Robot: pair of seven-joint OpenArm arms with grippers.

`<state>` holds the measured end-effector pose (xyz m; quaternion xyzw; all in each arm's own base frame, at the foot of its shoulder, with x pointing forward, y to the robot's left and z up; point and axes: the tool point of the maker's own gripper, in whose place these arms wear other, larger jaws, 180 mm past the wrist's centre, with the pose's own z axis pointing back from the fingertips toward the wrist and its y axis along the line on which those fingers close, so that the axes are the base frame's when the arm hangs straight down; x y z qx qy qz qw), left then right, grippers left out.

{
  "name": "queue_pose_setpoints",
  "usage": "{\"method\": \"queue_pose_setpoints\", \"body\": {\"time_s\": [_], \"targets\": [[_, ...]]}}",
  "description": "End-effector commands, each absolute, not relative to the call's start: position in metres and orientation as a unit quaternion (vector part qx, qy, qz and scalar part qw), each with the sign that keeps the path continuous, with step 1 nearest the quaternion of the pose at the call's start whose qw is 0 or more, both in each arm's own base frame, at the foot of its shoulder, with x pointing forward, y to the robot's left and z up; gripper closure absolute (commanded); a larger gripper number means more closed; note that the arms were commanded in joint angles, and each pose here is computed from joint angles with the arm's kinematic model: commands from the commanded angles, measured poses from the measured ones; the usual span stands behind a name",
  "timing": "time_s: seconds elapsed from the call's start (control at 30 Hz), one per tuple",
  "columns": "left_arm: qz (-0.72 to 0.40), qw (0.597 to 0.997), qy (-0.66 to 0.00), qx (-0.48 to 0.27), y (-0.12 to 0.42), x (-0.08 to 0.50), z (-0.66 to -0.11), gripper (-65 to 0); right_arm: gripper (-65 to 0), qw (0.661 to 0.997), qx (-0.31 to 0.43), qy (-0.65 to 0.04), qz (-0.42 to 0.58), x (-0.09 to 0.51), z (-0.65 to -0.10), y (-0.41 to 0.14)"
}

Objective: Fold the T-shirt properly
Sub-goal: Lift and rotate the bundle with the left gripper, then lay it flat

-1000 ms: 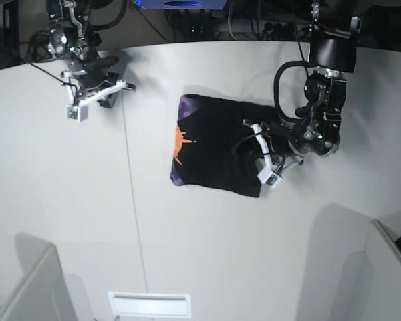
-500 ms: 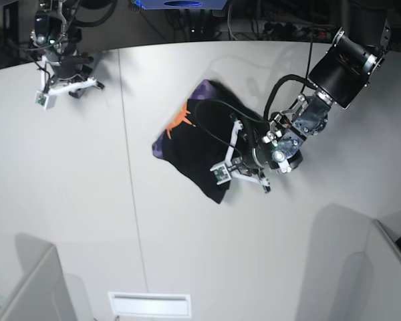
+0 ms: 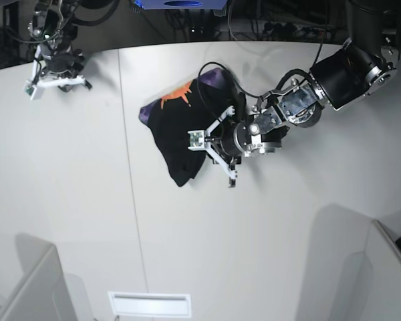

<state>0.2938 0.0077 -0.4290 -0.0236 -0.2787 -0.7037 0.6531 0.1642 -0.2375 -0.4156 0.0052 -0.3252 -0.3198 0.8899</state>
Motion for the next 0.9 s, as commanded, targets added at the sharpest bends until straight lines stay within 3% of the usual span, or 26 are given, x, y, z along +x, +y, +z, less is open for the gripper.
{"method": "queue_pose_setpoints", "body": {"time_s": [0.0,0.47,0.87], "targets": [[-0.723,0.645,-0.245,-0.046,0.01,0.274,-0.44,0.0,0.0,0.886,0.004,-0.331,-0.325,0.165,-0.414,-0.238],[-0.753,0.584,-0.289,-0.096,-0.017,0.294,-0.406,0.0,0.0,0.891,0.01,-0.312,-0.33,0.16,-0.427,-0.232],[-0.78,0.548,-0.275,-0.126,-0.038,0.286,-0.416,0.0,0.0,0.906,0.068,-0.305,-0.286,0.174,-0.43,-0.174]]}}
